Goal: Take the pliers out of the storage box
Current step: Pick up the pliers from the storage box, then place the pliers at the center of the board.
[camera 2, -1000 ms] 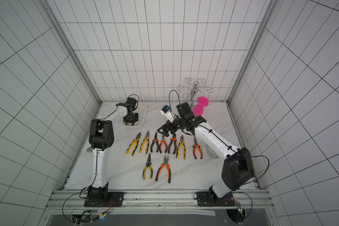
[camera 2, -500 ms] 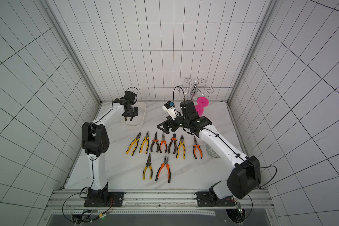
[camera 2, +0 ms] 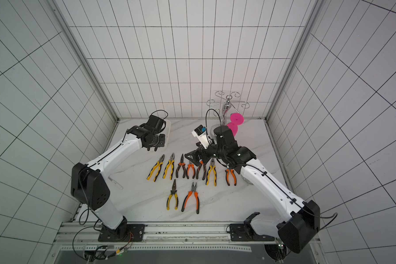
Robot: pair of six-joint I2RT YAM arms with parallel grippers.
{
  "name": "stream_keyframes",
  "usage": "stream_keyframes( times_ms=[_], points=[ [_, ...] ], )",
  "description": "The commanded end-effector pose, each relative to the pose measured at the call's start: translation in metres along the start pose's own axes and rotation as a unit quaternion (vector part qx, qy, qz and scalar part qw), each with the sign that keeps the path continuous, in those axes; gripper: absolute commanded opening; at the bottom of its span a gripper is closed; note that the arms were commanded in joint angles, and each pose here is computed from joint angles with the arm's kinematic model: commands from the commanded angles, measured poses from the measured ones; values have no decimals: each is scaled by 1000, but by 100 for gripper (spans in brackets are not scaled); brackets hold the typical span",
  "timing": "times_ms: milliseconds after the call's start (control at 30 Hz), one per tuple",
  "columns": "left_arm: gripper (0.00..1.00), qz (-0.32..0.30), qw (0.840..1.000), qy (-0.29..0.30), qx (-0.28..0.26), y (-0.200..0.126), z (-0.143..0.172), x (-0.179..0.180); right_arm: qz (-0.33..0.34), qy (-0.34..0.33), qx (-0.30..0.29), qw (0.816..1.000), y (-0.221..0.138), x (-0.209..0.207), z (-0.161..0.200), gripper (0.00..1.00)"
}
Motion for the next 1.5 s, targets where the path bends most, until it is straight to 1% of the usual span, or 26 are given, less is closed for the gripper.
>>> stream_keyframes(
  times_ms=[0,167,333,467,633,833,967,1067,1200,1367,1433,1467],
  points=[
    [0,-7,999,-34,-29,-17,14,2,3,6,7,1000,-5,16,16,98],
    [0,-10,999,-48,-17,-28,65,5,0,-4,13,1000,-14,37,31,98],
    [0,-8,998,-64,-1,-31,114,11,-5,-13,16,1000,-20,54,45,98],
    [0,-2,998,-68,11,-28,149,12,-9,-25,25,999,-19,66,58,98],
    [0,18,997,-66,26,-20,183,8,-8,-32,33,999,-17,82,71,98],
    [0,36,996,-70,50,-2,212,4,-7,-33,35,999,-10,94,79,98],
    [0,33,996,-49,70,8,230,0,-2,-38,37,999,-8,97,80,98],
    [0,34,996,-38,75,9,239,-4,0,-38,36,999,-6,97,80,98],
    [0,34,995,-42,88,14,250,-3,6,-35,36,999,-4,97,83,98],
    [0,20,994,-35,102,23,263,5,27,-27,18,999,-6,93,82,98],
    [0,22,994,-31,103,23,263,3,38,-24,14,999,-9,90,81,98],
    [4,24,994,-30,102,23,263,3,44,-23,12,999,-10,89,81,97]
  ],
)
Point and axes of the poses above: each gripper's point midway between its finger pads, its own y axis out along the fingers, its own x axis along the line the jaws close on, z = x × y, the point moved 4 cm from there along -y, back along the fingers, and after that the axes turned 9 degrees about -y, right-handed, at the moved point
